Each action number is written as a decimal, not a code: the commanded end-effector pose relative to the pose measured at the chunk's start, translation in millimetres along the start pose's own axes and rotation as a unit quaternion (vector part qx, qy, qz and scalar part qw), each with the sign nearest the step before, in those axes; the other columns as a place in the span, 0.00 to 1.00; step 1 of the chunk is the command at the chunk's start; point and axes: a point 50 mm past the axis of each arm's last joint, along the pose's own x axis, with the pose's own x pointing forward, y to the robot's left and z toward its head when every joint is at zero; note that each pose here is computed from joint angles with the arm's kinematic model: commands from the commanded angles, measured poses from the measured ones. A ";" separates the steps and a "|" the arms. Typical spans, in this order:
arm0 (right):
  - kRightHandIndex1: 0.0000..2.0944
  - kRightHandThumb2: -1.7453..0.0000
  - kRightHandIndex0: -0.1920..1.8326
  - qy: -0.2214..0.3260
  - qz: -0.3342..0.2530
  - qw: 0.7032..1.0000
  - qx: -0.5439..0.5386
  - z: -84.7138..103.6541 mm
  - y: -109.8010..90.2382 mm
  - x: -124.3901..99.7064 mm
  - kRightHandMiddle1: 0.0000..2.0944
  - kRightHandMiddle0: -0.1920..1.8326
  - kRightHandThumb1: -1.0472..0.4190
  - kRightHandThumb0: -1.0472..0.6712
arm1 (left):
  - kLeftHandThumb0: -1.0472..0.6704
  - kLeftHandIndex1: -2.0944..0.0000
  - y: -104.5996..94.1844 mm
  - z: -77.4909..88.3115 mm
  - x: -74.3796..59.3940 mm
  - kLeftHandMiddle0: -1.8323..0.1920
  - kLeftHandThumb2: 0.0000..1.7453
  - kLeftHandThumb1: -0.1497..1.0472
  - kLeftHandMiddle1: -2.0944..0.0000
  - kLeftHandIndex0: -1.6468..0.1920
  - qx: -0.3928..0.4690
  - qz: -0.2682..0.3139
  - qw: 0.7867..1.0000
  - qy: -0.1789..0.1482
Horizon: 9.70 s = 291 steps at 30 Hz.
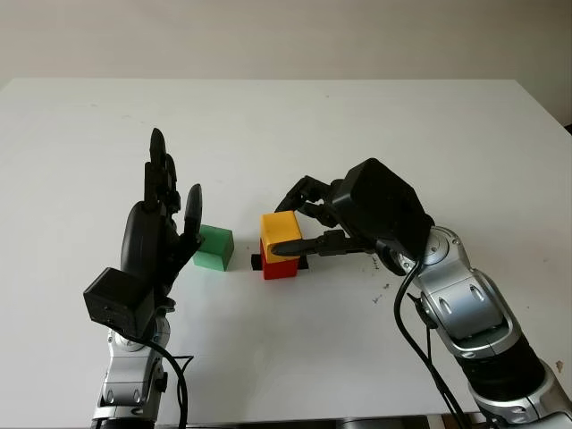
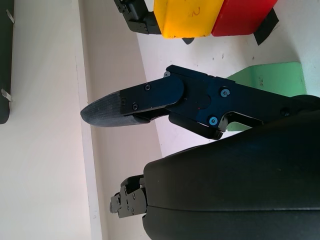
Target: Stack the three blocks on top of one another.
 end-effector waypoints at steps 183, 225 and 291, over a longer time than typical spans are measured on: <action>0.00 0.65 0.00 -0.136 -0.244 0.904 0.325 -82.3 9.9 -46.3 0.00 0.00 0.00 0.20 | 0.36 0.32 66.3 75.4 94.5 0.75 0.12 1.00 0.97 0.78 0.379 -0.315 0.869 -0.043; 0.00 0.68 0.00 -0.136 -0.244 0.902 0.329 -82.5 10.8 -45.2 0.00 0.00 0.00 0.21 | 0.34 0.31 -41.4 141.9 141.0 0.82 0.11 1.00 0.98 0.77 0.398 -0.537 0.711 -0.219; 0.00 0.69 0.00 -0.121 -0.241 0.904 0.332 -86.2 19.5 -47.1 0.00 0.00 0.00 0.23 | 0.31 0.23 -56.5 142.9 149.3 0.84 0.14 1.00 0.97 0.79 0.483 -0.595 0.614 -0.190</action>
